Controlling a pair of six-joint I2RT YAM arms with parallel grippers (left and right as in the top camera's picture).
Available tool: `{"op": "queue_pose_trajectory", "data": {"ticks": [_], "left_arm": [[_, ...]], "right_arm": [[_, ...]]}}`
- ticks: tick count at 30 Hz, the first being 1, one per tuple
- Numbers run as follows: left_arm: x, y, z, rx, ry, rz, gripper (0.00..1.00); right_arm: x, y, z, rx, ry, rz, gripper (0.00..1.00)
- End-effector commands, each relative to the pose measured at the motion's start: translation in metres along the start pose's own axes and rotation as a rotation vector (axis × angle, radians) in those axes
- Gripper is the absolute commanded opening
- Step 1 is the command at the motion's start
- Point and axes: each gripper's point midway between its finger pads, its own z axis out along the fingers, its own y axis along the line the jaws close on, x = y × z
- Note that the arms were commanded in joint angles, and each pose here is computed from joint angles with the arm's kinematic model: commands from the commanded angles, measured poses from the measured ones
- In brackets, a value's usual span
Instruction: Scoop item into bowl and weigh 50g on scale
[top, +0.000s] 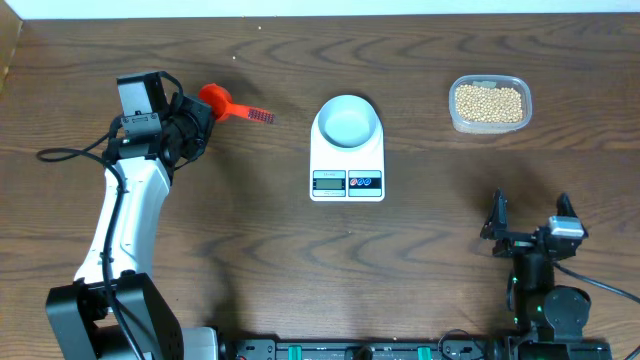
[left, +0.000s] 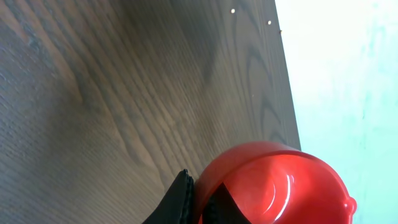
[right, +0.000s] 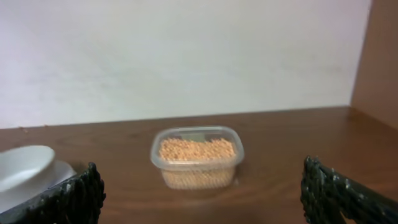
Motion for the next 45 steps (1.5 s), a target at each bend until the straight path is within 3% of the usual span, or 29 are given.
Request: {"op": "queue_pose_trajectory", "data": {"ticks": [1,9,21,29,34,45], "left_arm": [[-0.002,-0.006,-0.004,0.023,-0.010,-0.010,0.07],[-0.009,-0.018,-0.004,0.073,-0.039,0.011,0.07],[-0.009,-0.026,-0.004,0.091,-0.058,0.030,0.07],[-0.001,-0.044,-0.002,0.138,-0.070,0.077,0.08],[0.003,-0.051,0.001,0.128,-0.121,0.106,0.07],[0.027,-0.092,0.002,0.236,-0.160,0.149,0.07]], "right_arm": [[-0.009,0.020,-0.002,-0.114,-0.039,-0.008,0.99],[-0.034,0.039,-0.001,-0.221,-0.067,-0.011,0.99],[-0.076,0.076,0.033,-0.415,0.062,0.000,0.99],[-0.097,0.118,0.065,-0.672,0.154,0.032,0.99],[-0.109,0.138,0.088,-0.811,0.234,0.093,0.99],[-0.127,0.168,0.134,-0.936,0.363,0.247,0.99]]}}
